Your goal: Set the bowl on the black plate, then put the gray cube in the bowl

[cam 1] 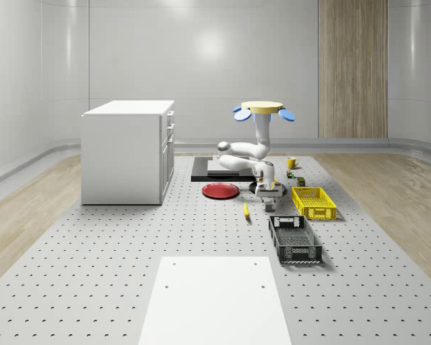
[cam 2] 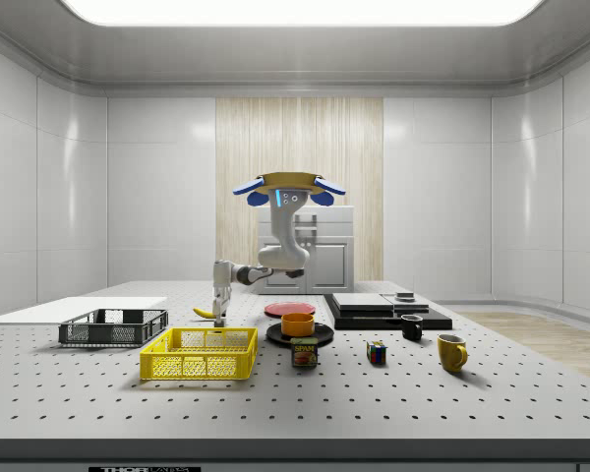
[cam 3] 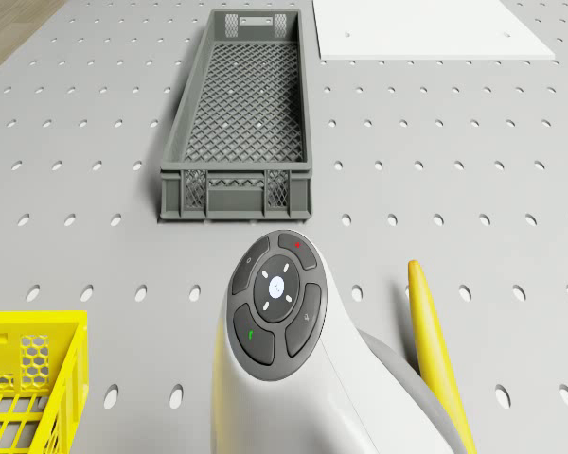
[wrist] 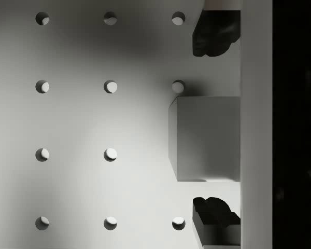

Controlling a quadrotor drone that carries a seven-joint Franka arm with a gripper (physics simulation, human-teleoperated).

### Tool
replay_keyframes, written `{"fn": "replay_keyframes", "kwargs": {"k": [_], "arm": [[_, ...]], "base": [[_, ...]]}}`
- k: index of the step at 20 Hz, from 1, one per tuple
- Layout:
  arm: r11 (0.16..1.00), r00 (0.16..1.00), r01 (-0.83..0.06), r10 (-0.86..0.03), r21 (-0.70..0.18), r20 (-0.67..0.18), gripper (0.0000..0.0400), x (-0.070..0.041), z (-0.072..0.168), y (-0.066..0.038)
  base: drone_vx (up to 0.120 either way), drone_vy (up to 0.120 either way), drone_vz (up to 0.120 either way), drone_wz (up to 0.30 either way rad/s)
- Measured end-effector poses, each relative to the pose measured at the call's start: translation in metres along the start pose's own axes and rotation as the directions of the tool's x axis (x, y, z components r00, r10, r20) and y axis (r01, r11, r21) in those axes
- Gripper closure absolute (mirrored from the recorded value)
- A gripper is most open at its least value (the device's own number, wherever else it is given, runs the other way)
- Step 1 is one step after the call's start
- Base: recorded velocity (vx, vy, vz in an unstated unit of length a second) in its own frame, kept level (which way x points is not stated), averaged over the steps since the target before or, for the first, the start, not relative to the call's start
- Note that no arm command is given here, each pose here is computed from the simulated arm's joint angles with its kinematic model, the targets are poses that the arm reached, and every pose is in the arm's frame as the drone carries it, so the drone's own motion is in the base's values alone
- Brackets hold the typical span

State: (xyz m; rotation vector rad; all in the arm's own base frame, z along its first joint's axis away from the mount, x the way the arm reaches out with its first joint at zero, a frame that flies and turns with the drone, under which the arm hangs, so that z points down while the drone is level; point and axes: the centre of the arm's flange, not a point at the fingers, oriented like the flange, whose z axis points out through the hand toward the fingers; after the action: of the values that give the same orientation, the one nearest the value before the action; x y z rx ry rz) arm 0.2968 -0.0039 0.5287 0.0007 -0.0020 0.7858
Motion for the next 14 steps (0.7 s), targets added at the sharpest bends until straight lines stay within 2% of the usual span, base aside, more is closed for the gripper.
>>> {"fn": "replay_keyframes", "kwargs": {"k": [14], "arm": [[1.0,1.0,0.0,0.0,0.0,0.0,0.0,0.005,0.023,0.005]], "base": [[0.0,0.0,0.0,0.0]]}}
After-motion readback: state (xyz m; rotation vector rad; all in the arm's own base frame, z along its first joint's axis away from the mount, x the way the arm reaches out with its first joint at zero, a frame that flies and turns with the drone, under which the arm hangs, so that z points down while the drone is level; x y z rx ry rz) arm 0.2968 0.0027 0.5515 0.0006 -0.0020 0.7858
